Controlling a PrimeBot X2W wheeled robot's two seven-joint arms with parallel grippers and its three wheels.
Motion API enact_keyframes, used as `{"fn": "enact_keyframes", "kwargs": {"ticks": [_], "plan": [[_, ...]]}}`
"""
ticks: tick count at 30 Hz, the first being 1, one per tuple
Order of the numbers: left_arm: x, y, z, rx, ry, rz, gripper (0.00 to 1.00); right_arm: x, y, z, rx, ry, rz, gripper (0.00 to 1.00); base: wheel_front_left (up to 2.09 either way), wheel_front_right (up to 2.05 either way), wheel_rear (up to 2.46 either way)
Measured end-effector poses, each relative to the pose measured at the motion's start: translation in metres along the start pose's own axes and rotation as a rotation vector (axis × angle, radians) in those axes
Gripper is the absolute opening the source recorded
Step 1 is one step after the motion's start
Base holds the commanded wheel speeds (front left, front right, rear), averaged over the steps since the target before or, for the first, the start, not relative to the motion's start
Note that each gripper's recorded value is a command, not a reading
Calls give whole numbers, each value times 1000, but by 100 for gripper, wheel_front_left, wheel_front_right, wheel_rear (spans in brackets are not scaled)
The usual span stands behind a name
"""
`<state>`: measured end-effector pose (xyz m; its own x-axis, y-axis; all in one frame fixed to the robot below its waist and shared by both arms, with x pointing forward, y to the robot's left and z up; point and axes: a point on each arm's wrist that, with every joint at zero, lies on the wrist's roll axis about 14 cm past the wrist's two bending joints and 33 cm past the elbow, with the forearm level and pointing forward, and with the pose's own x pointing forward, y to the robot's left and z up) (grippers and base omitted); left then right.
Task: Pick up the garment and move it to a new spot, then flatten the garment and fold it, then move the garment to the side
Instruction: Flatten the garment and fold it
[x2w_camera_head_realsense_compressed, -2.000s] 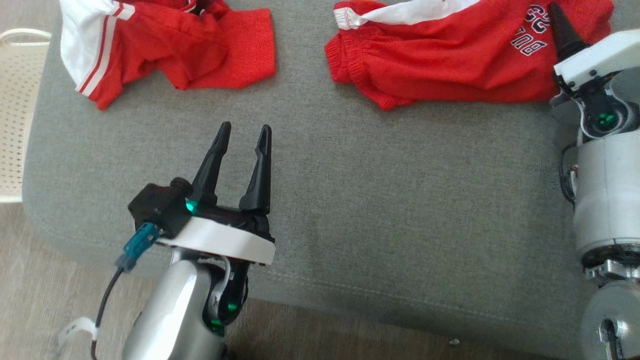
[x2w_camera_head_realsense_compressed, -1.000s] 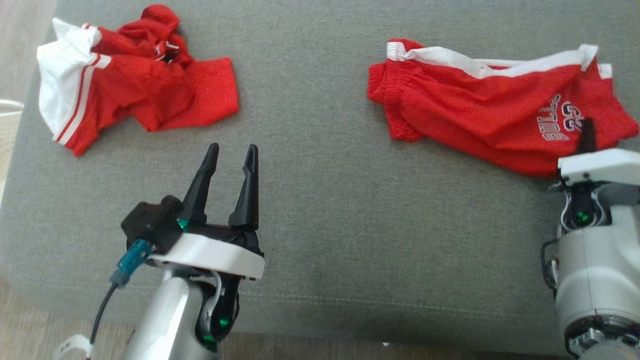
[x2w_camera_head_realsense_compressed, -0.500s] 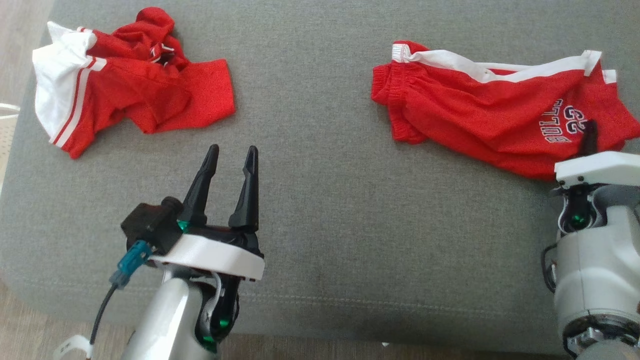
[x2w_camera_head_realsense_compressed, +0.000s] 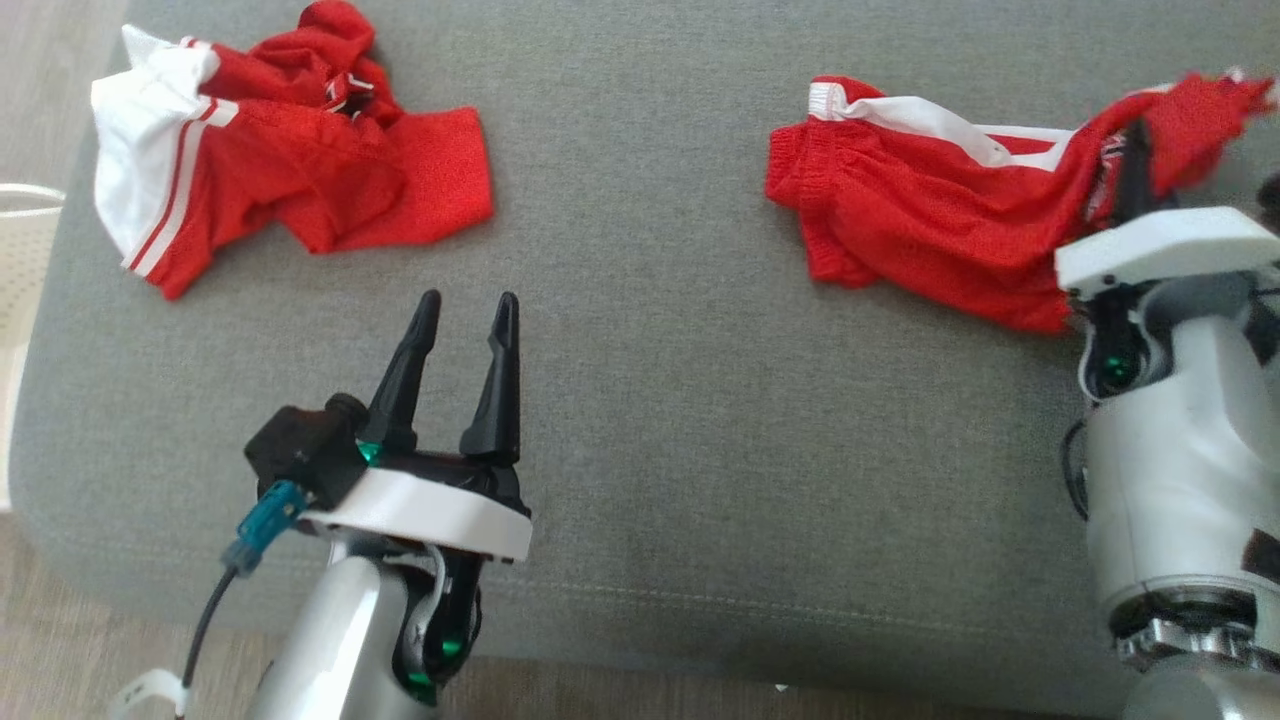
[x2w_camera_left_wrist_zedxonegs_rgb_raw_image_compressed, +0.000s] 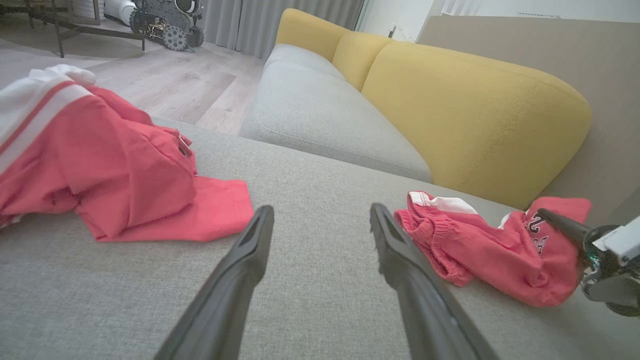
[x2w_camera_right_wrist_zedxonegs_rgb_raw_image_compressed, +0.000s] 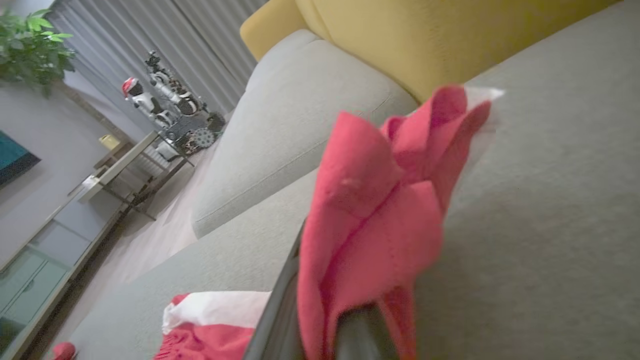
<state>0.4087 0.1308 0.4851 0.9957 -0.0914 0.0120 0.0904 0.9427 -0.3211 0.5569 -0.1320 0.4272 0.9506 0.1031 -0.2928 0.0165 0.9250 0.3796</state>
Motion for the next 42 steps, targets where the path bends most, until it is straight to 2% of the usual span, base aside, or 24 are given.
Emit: {"fn": "enact_keyframes", "kwargs": {"ticks": [8, 12, 19, 31, 32, 33, 34, 37, 42], "plan": [[-4, 4, 4, 6, -9, 16, 100, 1, 70, -1, -28, -2, 205, 0, 0, 0, 0], [-5, 4, 7, -1, -15, 19, 100, -8, 93, -6, -40, 1, 281, 0, 0, 0, 0], [-5, 4, 7, -1, -15, 19, 100, -24, 103, -40, -91, 91, 335, 0, 0, 0, 0], [-6, 10, 2, 2, -1, 35, 100, -32, 124, -77, -221, 204, 421, 0, 0, 0, 0], [-7, 10, 2, 2, -2, 37, 100, -33, 124, -82, -234, 220, 426, 6, 0, 0, 0], [-7, 11, 3, 2, -2, 38, 100, -35, 125, -86, -250, 230, 433, 76, 0, 0, 0], [-7, 11, 3, 2, -2, 39, 100, -37, 126, -90, -261, 242, 439, 100, 0, 0, 0], [-7, 12, 3, 2, -3, 41, 100, -45, 126, -106, -290, 290, 453, 100, 0, 0, 0], [-7, 12, 2, 2, -1, 42, 100, -47, 120, -114, -324, 310, 447, 100, 0, 0, 0]]}}
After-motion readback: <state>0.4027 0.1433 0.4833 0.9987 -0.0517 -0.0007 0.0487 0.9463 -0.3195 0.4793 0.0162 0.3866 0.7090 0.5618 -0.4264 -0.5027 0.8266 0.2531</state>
